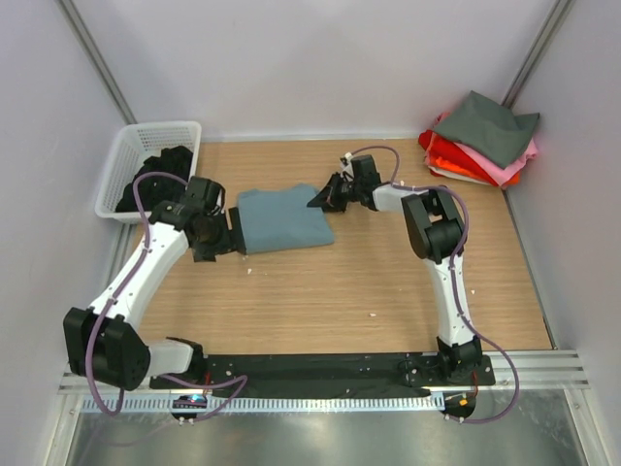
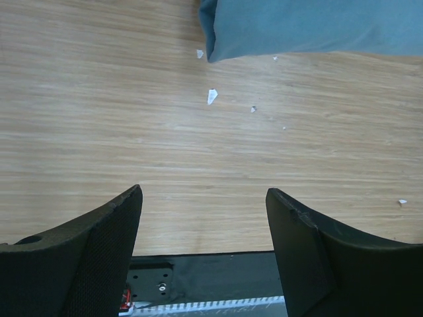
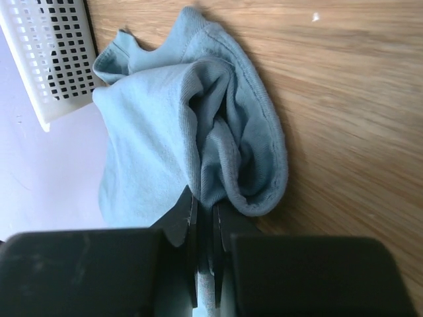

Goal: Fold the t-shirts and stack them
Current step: Neatly place the folded tshirt to the corner

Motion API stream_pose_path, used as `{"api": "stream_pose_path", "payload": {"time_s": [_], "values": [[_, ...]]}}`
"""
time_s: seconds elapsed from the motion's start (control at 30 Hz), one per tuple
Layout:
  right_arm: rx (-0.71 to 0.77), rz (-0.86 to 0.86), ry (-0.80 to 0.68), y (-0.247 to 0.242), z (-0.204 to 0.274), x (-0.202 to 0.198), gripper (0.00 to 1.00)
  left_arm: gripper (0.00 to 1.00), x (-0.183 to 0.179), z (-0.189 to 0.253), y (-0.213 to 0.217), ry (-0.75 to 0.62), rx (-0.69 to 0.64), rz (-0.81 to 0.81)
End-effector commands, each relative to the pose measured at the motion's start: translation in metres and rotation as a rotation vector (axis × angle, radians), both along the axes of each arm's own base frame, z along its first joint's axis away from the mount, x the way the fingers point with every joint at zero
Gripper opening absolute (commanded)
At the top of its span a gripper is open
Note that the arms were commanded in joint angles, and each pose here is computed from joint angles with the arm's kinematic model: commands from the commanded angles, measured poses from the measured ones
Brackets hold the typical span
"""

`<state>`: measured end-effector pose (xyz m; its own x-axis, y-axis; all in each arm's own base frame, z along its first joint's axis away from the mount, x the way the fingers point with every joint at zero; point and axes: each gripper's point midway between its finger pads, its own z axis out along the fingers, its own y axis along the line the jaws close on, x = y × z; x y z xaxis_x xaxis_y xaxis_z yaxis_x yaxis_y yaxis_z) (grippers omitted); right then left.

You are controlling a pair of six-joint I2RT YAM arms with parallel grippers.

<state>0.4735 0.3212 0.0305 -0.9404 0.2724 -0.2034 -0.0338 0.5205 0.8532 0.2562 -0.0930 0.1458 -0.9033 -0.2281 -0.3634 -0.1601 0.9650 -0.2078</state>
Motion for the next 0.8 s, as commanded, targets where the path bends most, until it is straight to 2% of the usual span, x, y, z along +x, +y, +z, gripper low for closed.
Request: {"api": "stream_pose_path", "payload": {"time_s": [0.0, 0.13, 0.3, 0.53, 0.7, 0.77], "values": [[0.070, -0.003, -0.096, 0.006, 0.053, 0.017, 0.01, 0.77, 0.002, 0.015, 0.012, -0.109, 0.037, -0.010], [0.042, -0.062, -0.173, -0.019, 0.094, 0.039, 0.01, 0.76, -0.005, 0.009, 0.020, -0.160, 0.064, -0.012], [-0.026, -0.116, -0.205, -0.064, 0.130, 0.066, 0.02, 0.76, -0.014, 0.035, 0.024, -0.246, 0.035, 0.028], [-0.086, -0.206, -0.256, -0.120, 0.167, 0.097, 0.01, 0.77, -0.036, 0.049, 0.041, -0.272, 0.085, 0.063], [-0.110, -0.269, -0.310, -0.149, 0.198, 0.121, 0.01, 0.78, -0.029, 0.054, 0.036, -0.368, 0.037, 0.068], [-0.105, -0.287, -0.358, -0.160, 0.225, 0.129, 0.02, 0.78, -0.029, 0.055, 0.037, -0.374, 0.035, 0.075]]}}
